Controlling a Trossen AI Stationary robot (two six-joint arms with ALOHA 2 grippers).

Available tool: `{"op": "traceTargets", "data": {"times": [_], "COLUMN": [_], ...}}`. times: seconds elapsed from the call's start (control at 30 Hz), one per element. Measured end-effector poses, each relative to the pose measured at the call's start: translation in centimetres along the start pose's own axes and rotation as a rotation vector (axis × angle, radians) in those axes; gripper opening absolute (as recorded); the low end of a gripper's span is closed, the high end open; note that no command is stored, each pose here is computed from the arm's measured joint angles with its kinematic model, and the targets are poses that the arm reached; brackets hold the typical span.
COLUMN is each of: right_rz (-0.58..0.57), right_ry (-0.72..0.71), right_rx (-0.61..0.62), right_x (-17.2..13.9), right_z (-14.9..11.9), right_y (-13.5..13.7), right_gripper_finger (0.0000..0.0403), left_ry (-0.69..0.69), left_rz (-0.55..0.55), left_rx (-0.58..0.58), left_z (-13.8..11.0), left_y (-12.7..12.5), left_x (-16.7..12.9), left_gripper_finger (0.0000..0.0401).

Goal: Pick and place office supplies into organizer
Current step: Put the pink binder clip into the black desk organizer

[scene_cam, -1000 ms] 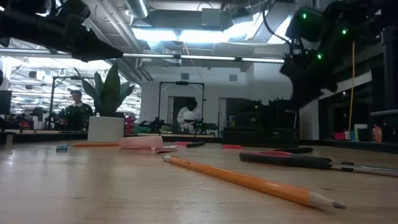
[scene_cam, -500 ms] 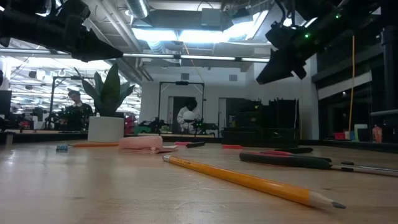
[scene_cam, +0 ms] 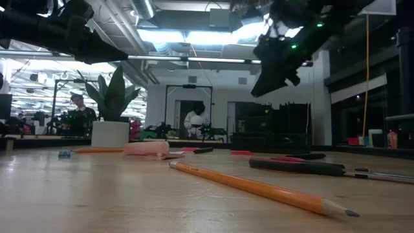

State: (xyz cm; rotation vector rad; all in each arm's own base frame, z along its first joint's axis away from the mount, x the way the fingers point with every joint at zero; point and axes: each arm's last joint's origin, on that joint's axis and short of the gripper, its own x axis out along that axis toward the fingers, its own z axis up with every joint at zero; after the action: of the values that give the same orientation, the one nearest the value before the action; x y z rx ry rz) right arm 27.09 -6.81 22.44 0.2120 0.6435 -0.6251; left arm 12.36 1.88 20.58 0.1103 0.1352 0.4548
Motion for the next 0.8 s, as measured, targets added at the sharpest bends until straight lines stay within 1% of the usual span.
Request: {"op": "traceTargets", "data": {"times": [0.27, 0.33, 0.4, 0.47, 0.53, 0.7, 0.8], "right_rz": [-0.077, -0.088, -0.130, -0.184, -0.211, -0.222, -0.237], "right_ry": [0.154, 0.194, 0.225, 0.259, 0.290, 0.341, 0.361], "right_rx": [-0.084, -0.112, -0.132, -0.155, -0.171, -0.202, -0.189], "right_x": [2.6, 3.1, 3.7, 4.2, 4.6, 6.0, 6.7], "right_z": [3.5, 4.0, 4.4, 4.7, 4.8, 4.3, 4.0], "right_y": [0.3, 0.5, 0.6, 0.7, 0.7, 0.8, 0.4], "right_gripper_finger": [0.0048, 0.0048, 0.0048, 0.0048, 0.0048, 0.0048, 0.0048], "left_ry": [0.000, 0.001, 0.000, 0.000, 0.000, 0.001, 0.001], "left_rz": [0.000, 0.000, 0.000, 0.000, 0.000, 0.000, 0.000], "left_rx": [0.000, 0.000, 0.000, 0.000, 0.000, 0.000, 0.000], "left_z": [0.0, 0.0, 0.0, 0.0, 0.0, 0.0, 0.0], "left_y": [0.0, 0.0, 0.0, 0.0, 0.0, 0.0, 0.0], "left_x": [0.0, 0.0, 0.0, 0.0, 0.0, 0.0, 0.0], "left_gripper_finger": [0.0004, 0.0004, 0.0004, 0.0004, 0.0004, 0.0004, 0.0004]}}
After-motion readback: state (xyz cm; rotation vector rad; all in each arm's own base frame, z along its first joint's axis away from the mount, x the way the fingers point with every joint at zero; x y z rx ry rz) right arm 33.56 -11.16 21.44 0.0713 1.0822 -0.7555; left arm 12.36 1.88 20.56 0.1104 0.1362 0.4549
